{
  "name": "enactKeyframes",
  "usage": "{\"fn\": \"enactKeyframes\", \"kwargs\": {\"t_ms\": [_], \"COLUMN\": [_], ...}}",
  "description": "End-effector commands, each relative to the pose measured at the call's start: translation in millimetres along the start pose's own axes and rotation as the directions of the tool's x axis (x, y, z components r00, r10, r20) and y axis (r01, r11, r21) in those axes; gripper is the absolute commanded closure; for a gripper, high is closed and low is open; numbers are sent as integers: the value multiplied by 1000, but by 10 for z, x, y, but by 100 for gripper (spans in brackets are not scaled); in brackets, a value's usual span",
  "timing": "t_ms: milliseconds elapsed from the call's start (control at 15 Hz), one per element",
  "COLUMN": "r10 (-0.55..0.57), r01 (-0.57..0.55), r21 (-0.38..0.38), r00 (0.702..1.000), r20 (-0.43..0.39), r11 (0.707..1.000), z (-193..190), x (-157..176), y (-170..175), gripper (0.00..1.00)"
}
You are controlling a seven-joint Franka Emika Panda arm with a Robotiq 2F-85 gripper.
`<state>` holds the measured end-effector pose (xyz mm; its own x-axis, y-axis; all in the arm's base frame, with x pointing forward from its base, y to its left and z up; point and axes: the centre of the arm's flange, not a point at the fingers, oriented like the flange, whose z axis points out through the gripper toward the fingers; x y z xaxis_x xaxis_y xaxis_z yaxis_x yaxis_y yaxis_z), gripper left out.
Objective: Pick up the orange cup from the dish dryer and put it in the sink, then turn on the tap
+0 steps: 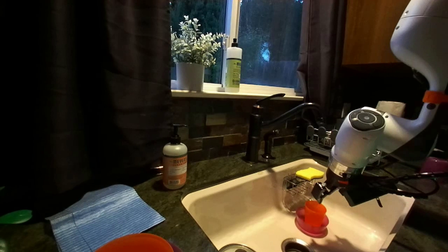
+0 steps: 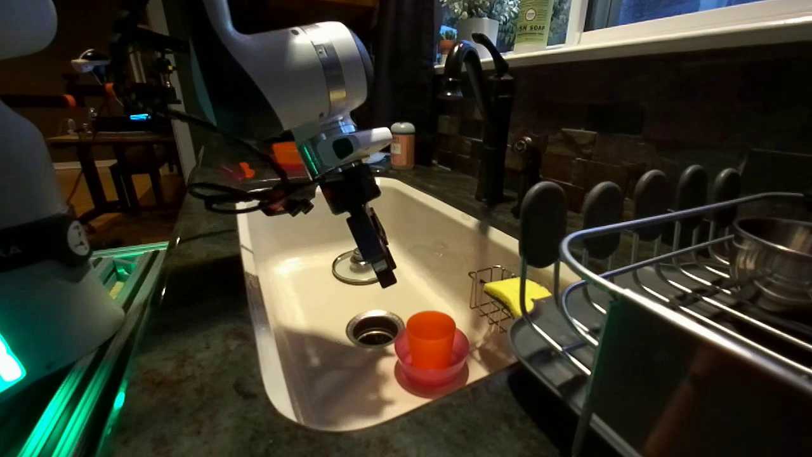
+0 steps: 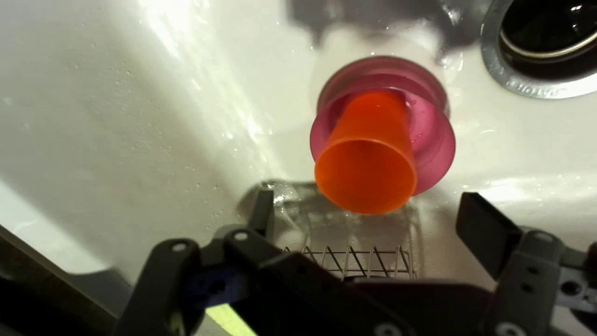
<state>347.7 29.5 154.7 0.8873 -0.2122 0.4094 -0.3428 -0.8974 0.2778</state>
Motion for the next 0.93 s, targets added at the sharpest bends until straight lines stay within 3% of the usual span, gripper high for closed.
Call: {"fn": "enactKeyframes", "kwargs": {"t_ms": [0, 267, 333, 600, 867], "r10": [27, 38, 38, 40, -54], "r01": [-25, -28, -34, -34, 53], "r21": [-27, -75, -36, -50, -30], "r00": [997, 990, 993, 992, 998], "r20": [67, 133, 109, 120, -18], "r11": [999, 997, 999, 998, 998], "z": [-527, -791, -291, -339, -736], "x": [90, 344, 203, 306, 335], "y": [26, -12, -95, -115, -246], "gripper": [0, 0, 0, 0, 0]}}
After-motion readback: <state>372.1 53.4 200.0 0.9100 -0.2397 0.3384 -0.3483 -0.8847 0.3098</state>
